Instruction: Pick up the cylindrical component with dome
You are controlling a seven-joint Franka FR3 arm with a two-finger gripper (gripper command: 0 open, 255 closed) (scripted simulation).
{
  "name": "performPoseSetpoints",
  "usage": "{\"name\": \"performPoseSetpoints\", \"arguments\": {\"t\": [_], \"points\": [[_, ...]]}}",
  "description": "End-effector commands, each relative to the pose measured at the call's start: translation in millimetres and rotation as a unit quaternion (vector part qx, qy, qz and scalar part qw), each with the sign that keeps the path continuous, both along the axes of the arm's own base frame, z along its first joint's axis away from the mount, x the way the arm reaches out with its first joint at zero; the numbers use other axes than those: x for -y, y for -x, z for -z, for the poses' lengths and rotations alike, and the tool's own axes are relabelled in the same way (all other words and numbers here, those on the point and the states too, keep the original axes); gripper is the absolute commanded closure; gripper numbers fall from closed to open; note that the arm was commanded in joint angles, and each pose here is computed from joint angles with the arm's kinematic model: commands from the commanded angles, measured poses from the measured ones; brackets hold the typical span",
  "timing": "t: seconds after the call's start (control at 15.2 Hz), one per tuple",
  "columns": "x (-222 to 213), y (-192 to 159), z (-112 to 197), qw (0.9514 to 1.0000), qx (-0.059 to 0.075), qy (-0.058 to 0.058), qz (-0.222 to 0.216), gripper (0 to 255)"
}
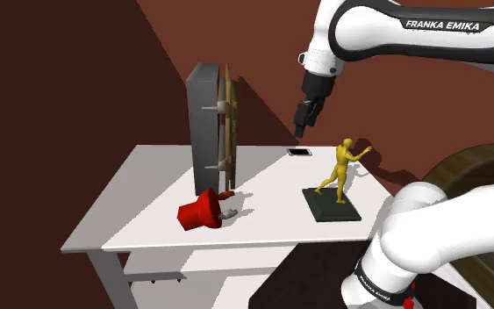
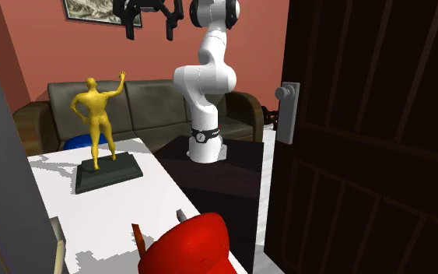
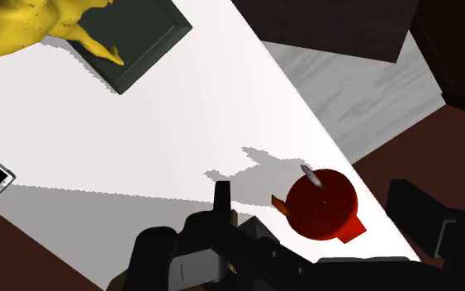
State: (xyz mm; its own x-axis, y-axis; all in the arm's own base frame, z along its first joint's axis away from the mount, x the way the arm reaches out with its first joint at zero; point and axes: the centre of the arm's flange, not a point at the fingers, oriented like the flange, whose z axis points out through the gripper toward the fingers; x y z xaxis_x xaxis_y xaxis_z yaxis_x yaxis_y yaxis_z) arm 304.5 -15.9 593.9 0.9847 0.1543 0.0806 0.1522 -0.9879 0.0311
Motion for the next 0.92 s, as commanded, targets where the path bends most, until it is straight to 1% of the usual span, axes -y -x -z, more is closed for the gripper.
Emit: {"name": "performPoseSetpoints", "arguments": {"t": [0.0, 0.2, 0.4, 0.59, 0.86], "points": [[0, 0, 0, 1.0000, 0.000, 0.000, 0.000, 0], [-11, -29, 29, 0.9993, -0.012, 0.005, -0.035, 0], [-23, -56, 58, 0.9972, -0.024, 0.011, -0.070, 0], [-37, -81, 89, 0.9937, -0.036, 0.016, -0.105, 0], [-58, -112, 130, 0.9868, -0.052, 0.023, -0.152, 0]]}}
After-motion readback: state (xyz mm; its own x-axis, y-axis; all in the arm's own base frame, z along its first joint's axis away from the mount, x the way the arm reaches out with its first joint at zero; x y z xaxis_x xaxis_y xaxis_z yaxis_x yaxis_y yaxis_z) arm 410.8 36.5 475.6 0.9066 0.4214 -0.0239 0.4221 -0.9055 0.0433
